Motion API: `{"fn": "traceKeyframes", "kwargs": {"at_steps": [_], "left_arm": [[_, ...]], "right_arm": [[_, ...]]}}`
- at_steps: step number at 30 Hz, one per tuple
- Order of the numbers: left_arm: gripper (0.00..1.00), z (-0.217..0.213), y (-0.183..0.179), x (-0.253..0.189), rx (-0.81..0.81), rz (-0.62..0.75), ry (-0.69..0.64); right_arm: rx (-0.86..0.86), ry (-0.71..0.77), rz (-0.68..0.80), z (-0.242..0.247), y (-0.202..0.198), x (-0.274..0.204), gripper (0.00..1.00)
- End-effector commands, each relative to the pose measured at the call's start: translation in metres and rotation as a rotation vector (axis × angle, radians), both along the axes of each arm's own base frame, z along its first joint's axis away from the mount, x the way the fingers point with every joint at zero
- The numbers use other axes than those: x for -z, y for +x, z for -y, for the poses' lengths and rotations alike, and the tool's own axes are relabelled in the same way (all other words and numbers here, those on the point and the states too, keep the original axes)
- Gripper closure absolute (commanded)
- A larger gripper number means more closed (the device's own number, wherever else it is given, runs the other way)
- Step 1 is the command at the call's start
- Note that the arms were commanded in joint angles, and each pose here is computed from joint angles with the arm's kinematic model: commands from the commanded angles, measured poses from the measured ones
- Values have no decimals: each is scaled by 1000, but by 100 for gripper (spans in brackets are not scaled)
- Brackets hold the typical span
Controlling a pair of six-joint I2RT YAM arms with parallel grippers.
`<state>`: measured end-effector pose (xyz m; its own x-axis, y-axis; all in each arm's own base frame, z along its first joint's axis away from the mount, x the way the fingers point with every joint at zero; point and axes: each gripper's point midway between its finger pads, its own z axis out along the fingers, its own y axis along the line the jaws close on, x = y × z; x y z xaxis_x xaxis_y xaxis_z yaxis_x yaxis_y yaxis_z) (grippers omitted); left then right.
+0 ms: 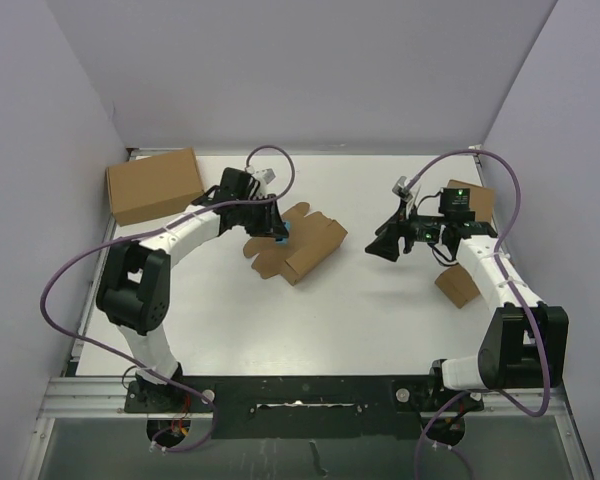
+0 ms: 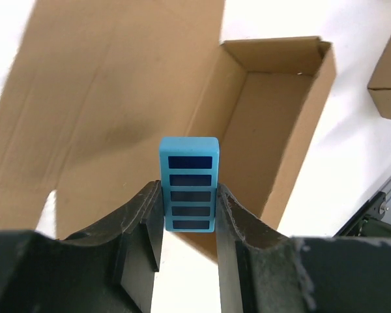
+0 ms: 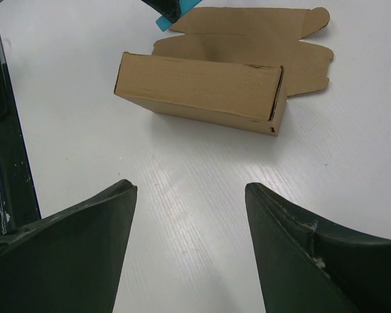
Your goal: Fold the paper box
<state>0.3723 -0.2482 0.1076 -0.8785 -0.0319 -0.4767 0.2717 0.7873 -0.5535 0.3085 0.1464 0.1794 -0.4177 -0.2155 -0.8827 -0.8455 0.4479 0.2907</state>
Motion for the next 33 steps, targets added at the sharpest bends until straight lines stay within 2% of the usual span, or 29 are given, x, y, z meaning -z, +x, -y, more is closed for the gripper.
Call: {"fn": "traceKeyframes", "kwargs": {"at_steps": [1, 21, 27, 33], "left_arm": [[99, 39, 10, -13, 77, 49, -68], [97, 109, -52, 9, 296, -27, -53], [93, 118, -70, 31, 300, -62, 48], [84, 123, -81, 39, 304, -38, 160]], "right_arm": [[-17, 34, 30, -1, 0, -12, 32], [-10, 32, 24, 1, 1, -9, 32], [-3, 29, 23, 4, 2, -8, 32], [-3, 29, 20, 4, 3, -7, 32]]}}
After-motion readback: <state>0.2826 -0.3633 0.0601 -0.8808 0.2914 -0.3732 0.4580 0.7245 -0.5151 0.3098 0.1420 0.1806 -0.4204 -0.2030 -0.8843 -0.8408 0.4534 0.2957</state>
